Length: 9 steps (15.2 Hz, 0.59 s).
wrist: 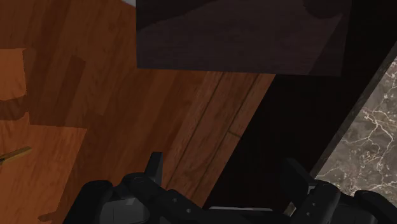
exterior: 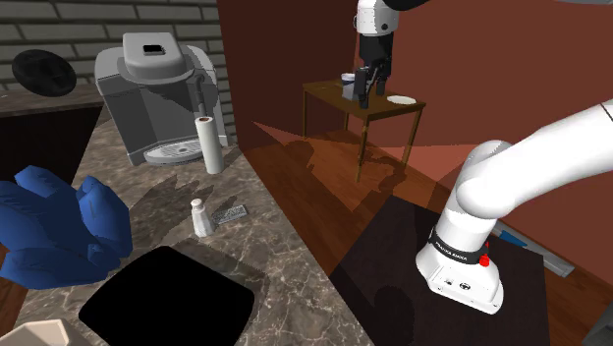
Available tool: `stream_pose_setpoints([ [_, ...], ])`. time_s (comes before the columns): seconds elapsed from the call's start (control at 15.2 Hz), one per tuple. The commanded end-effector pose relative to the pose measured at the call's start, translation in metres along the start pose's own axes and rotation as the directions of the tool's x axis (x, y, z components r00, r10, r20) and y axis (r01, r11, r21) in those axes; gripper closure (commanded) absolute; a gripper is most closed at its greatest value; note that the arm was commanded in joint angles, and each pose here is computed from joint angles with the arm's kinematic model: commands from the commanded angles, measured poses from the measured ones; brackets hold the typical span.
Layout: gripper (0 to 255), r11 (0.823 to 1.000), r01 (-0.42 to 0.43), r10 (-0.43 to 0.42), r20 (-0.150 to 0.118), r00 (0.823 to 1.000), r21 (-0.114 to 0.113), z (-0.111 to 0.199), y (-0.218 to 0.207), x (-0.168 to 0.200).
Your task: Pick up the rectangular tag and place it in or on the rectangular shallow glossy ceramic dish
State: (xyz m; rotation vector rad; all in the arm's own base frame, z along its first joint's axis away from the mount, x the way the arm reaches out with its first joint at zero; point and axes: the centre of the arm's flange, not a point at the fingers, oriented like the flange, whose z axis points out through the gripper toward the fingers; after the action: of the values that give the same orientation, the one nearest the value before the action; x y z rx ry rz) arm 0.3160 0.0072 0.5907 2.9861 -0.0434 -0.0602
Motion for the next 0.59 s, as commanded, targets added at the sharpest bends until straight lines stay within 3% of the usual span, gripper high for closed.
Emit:
stream_pose_setpoints([
  [0.0,0,1.000,0.000,0.000,0.000,1.000,0.000,0.000,0.000,0.000],
  [0.26,0,0.994,0.105,-0.104,-0.012,0.994,0.012,0.026,-0.019,0.039],
  [0.53,0,0.978,0.208,-0.208,-0.025,0.978,0.023,0.051,-0.042,0.077],
])
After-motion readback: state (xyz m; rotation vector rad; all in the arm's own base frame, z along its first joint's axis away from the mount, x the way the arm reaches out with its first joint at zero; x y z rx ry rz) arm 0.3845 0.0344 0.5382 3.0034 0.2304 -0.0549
